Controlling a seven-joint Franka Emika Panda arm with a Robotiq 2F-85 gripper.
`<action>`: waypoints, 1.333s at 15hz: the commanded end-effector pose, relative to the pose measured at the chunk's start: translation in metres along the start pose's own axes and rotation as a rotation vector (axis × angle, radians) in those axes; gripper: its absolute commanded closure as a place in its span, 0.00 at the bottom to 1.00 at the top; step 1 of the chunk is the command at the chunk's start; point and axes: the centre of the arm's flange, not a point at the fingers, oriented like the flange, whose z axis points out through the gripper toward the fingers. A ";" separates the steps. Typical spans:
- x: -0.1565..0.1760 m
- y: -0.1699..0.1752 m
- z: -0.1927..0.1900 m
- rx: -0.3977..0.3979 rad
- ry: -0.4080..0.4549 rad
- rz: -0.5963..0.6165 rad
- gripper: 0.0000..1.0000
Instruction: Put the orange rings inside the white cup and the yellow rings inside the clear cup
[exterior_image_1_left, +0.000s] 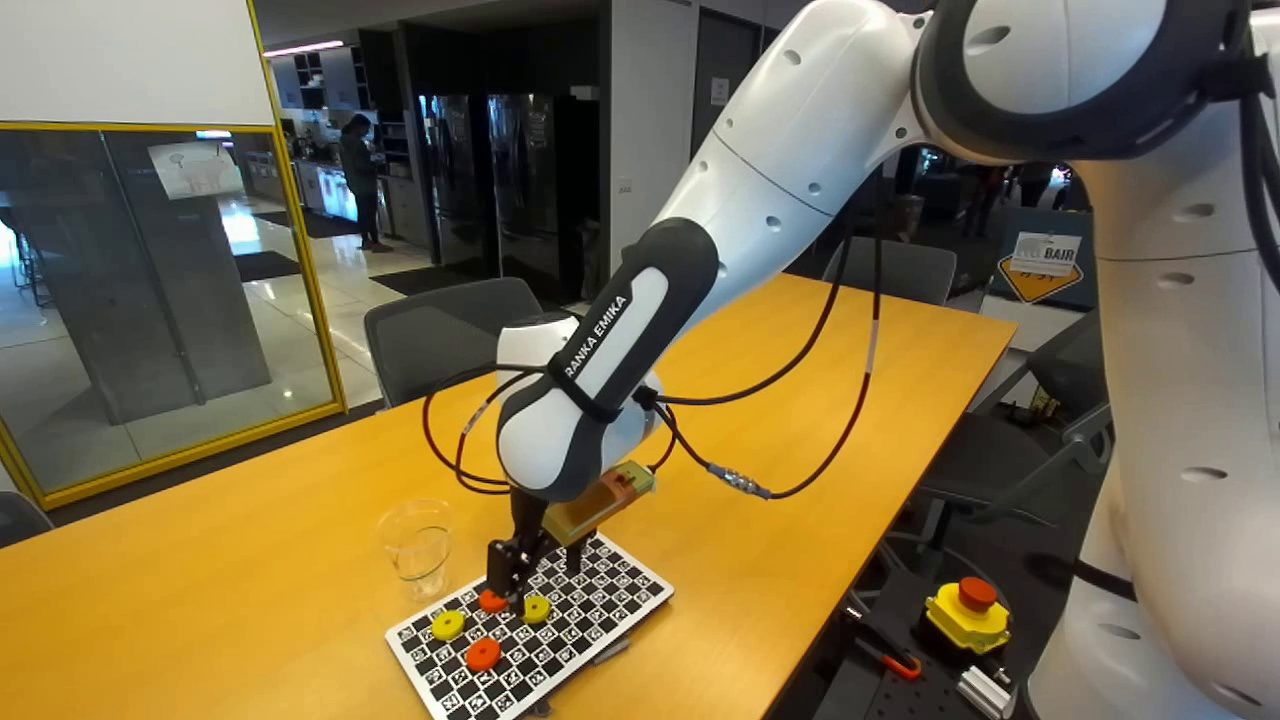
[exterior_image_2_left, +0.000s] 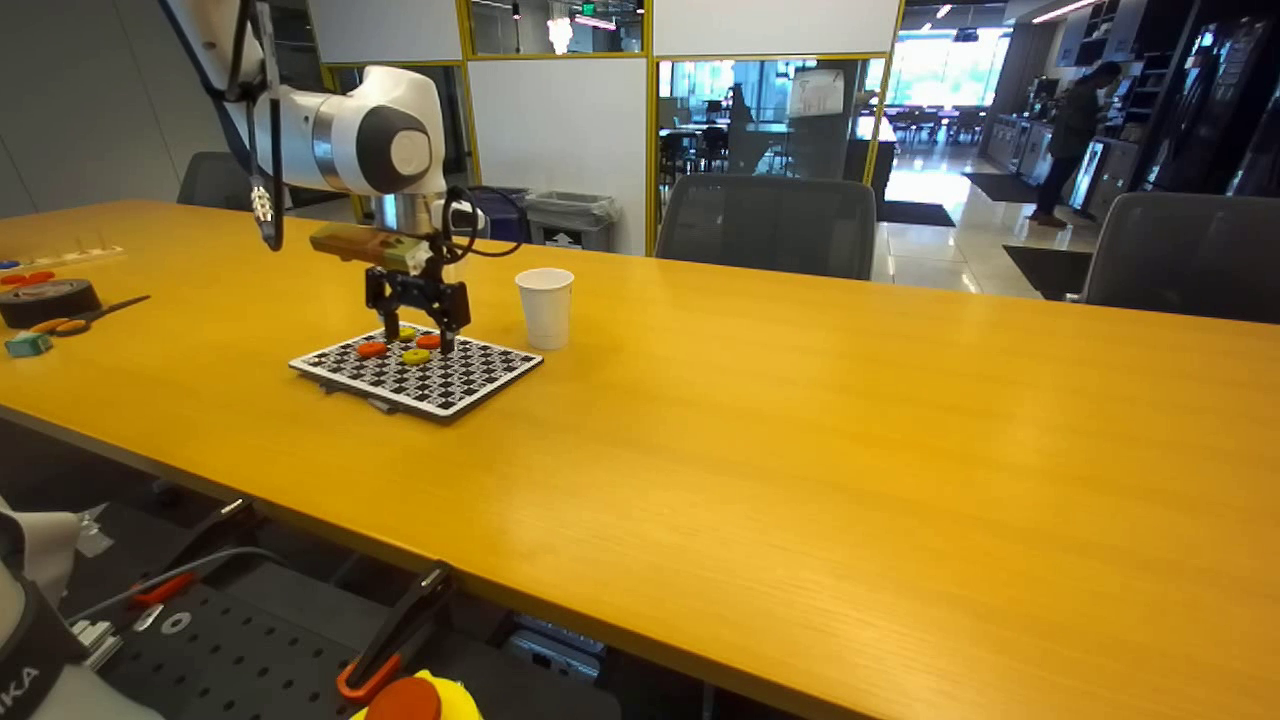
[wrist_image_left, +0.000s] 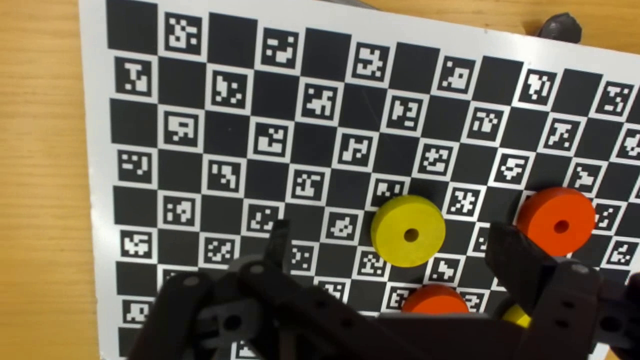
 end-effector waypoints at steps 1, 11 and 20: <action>0.006 -0.005 0.010 0.004 0.015 0.005 0.00; 0.009 -0.009 0.016 0.008 0.012 -0.006 0.00; 0.014 -0.013 0.018 0.007 0.020 -0.010 0.34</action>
